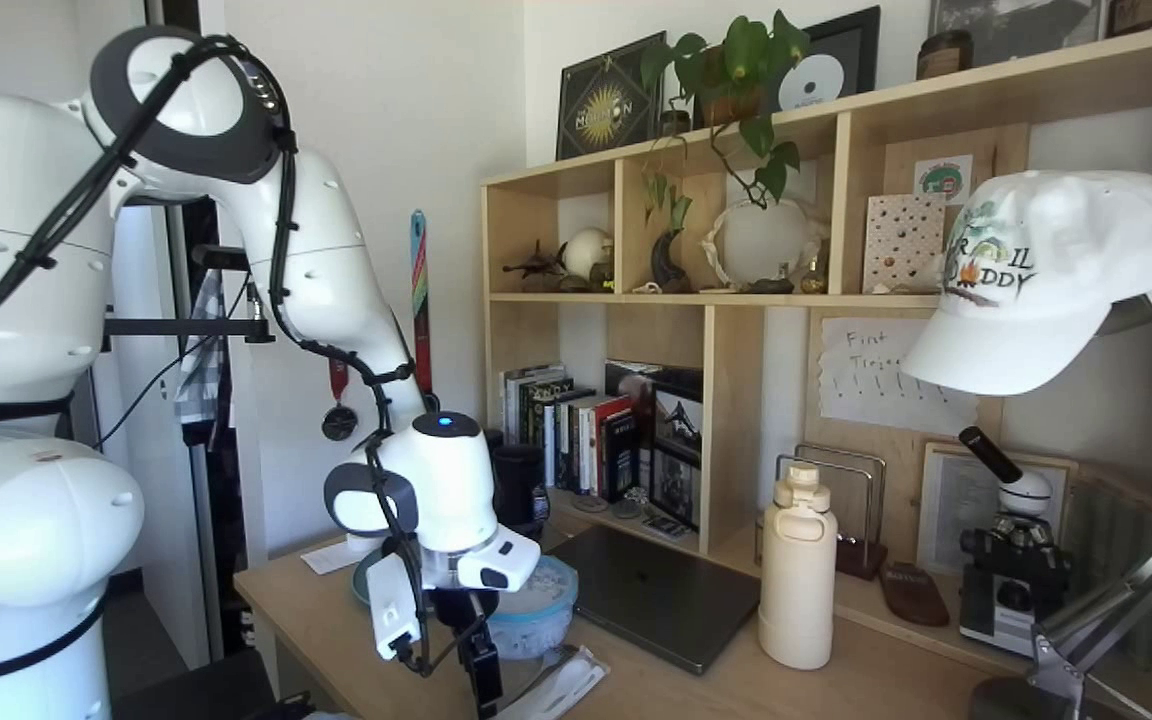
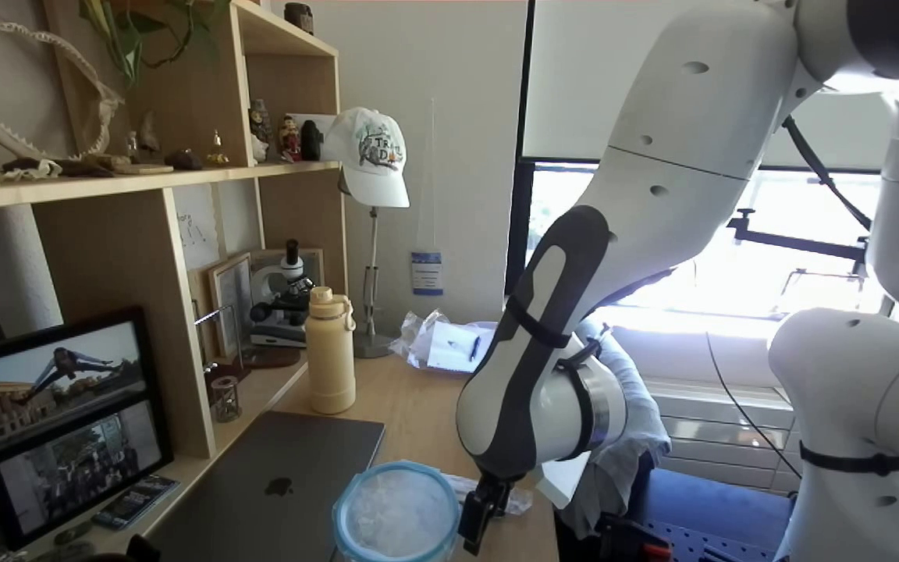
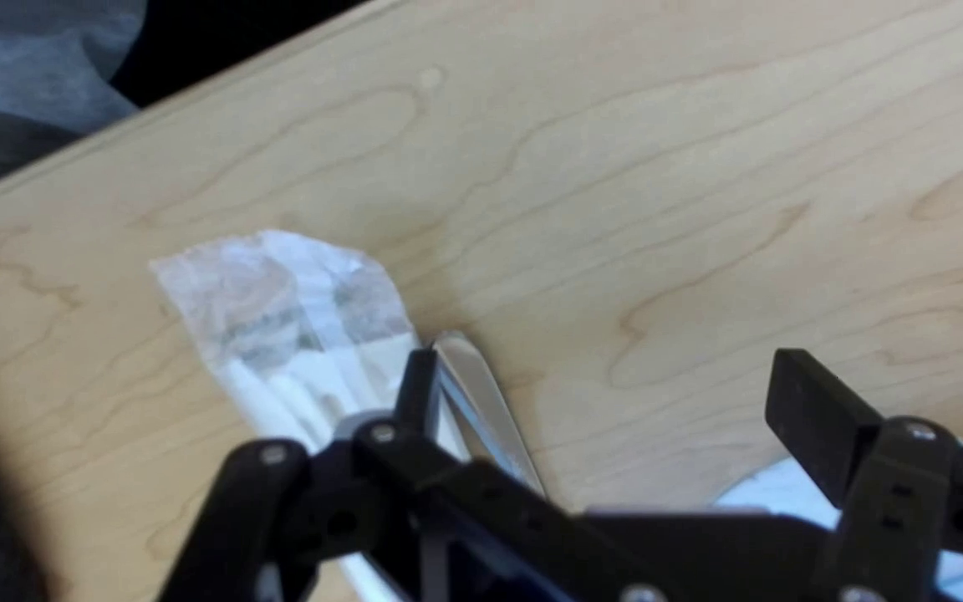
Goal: Move the fork from right to left.
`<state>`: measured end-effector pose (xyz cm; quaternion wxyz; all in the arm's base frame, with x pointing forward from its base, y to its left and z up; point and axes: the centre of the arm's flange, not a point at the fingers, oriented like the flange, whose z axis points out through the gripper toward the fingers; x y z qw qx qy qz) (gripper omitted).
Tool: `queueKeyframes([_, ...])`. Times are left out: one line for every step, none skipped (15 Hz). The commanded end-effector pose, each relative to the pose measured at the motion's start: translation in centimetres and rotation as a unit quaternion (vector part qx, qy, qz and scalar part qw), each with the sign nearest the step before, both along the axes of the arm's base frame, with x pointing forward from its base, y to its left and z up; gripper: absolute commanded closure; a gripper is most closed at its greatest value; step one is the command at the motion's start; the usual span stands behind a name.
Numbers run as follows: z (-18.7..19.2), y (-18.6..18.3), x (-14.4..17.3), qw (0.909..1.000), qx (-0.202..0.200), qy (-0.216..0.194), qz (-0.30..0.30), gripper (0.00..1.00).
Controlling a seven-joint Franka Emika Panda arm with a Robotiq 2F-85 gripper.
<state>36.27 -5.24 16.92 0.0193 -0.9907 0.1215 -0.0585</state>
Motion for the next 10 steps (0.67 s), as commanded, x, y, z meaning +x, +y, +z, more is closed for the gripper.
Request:
queueKeyframes([0.73,-0.26,-2.28,0.9999,-0.006,-0.01,0.009,0.0])
queueKeyframes([0.82,-0.47,-2.29,0.9998,-0.009,-0.01,0.012,0.0])
queueKeyframes([0.92,-0.73,-2.28,0.9998,-0.01,-0.009,0.016,0.0])
queueKeyframes([0.96,-0.9,-2.27,0.9997,-0.012,-0.009,0.019,0.0])
queueKeyframes([0.99,-1.06,-2.24,0.9997,-0.012,-0.009,0.021,0.0])
queueKeyframes([0.96,-1.17,-2.22,0.9996,-0.012,-0.009,0.024,0.0])
queueKeyframes([0.88,-1.21,-2.17,0.9996,-0.012,-0.01,0.026,0.0])
queueKeyframes([0.78,-1.18,-2.14,0.9995,-0.011,-0.01,0.027,0.0])
queueKeyframes([0.71,-1.17,-2.13,0.9994,-0.01,-0.01,0.03,0.0])
queueKeyframes([0.61,-1.14,-2.14,0.9994,-0.01,-0.01,0.031,0.12])
